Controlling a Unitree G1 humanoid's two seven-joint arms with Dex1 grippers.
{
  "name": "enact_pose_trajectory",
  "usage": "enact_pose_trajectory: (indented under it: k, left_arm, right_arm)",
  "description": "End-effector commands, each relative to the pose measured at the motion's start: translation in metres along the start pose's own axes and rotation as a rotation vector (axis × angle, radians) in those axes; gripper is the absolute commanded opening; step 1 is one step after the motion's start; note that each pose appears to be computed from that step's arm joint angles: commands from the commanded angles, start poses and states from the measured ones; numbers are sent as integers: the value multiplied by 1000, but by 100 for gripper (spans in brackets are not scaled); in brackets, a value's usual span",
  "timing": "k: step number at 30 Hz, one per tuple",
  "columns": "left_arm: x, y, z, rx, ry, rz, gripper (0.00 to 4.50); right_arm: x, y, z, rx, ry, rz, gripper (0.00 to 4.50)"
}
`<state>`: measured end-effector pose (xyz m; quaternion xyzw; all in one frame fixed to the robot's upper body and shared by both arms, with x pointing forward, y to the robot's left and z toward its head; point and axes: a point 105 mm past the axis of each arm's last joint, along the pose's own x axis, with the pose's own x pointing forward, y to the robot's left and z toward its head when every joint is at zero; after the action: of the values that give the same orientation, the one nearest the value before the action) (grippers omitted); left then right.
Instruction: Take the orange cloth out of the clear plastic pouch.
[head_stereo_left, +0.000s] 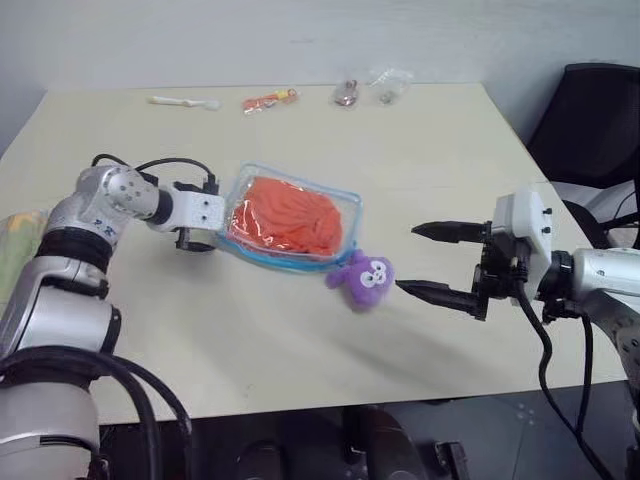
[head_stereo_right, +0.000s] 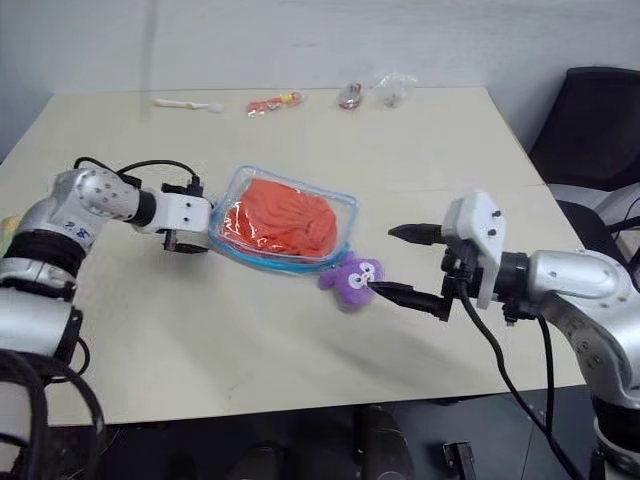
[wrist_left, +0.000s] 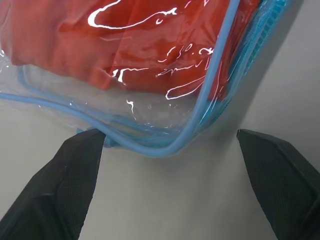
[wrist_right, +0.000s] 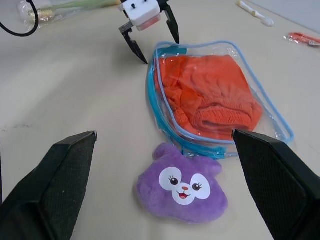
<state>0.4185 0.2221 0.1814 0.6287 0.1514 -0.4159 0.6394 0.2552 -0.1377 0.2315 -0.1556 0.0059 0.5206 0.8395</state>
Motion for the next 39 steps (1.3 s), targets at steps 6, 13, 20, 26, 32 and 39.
enact_pose_trajectory:
  k: [6,13,20,26,32,39]
  left_arm:
    - [-7,13,8,59,-17,26,447]
    - [-41,28,7,150,-48,116,447]
    - [-36,28,29,208,-139,100,447]
    - [2,9,31,265,-73,8,447]
    - [16,2,22,240,-17,14,447]
    - [5,-8,11,162,-64,0,259]
  right_arm:
    - [-7,3,13,-48,-15,-51,450]
    - [-10,3,13,-51,-11,-64,450]
    - [-6,5,15,-53,-20,-51,450]
    - [-7,6,19,-60,-22,-38,450]
    - [-4,7,23,-63,-30,-20,450]
    - [2,7,23,-52,-43,9,450]
